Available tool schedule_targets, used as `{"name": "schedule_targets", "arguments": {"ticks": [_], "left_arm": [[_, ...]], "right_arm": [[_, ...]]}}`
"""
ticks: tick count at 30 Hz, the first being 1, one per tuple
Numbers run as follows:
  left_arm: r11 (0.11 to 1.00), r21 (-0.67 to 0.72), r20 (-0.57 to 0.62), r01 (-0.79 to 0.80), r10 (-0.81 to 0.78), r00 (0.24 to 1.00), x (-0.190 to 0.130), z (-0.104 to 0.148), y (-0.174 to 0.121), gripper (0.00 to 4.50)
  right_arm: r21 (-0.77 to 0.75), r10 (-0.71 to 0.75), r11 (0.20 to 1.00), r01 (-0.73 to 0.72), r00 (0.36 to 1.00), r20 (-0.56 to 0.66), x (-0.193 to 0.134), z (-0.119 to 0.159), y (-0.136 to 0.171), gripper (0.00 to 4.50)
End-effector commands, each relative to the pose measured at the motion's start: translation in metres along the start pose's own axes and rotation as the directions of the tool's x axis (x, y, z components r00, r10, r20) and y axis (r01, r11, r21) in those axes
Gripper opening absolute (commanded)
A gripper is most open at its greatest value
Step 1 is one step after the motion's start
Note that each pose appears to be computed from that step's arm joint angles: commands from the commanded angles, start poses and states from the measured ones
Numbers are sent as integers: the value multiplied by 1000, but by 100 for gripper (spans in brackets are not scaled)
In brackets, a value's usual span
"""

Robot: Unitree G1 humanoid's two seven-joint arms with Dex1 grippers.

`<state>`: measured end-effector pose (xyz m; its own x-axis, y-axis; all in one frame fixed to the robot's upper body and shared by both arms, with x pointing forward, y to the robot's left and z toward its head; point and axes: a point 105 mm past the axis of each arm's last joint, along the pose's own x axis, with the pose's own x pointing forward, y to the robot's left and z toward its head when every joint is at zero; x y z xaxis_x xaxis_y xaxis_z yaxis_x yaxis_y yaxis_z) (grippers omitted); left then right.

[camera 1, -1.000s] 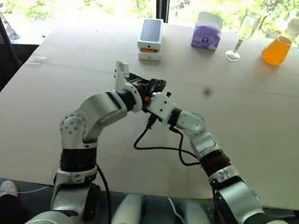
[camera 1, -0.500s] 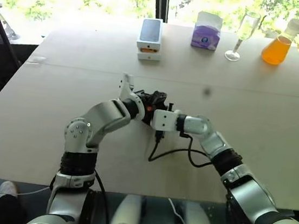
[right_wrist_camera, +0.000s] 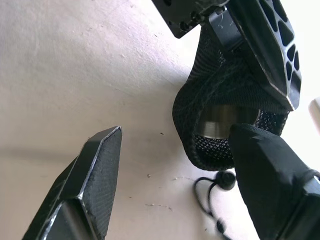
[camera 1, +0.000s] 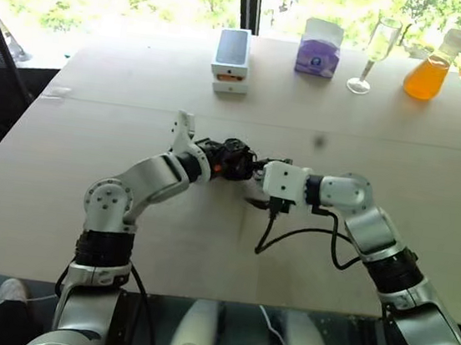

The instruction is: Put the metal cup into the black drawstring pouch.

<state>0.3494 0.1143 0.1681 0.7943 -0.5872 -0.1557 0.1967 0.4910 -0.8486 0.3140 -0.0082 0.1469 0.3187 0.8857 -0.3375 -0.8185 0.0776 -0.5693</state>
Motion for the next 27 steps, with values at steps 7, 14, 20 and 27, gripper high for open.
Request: {"name": "schedule_targets", "arguments": {"ticks": [7, 14, 20, 27], "left_arm": [[972, 78, -10, 222, -222, 975, -33, 24, -28, 0], [948, 127, -84, 293, -284, 955, -47, 27, -39, 0], [942, 159, -139, 297, -276, 951, -53, 24, -41, 0], [941, 170, -174, 292, -263, 949, -60, 15, -40, 0]], "right_arm": [[161, -270, 946, 281, 959, -87, -35, -22, -28, 345], [186, -353, 915, 358, 934, -61, -7, -26, -32, 345], [181, -446, 881, 437, 895, 9, 18, -12, -51, 345], [123, -549, 833, 539, 833, 63, 18, -7, -70, 345]]}}
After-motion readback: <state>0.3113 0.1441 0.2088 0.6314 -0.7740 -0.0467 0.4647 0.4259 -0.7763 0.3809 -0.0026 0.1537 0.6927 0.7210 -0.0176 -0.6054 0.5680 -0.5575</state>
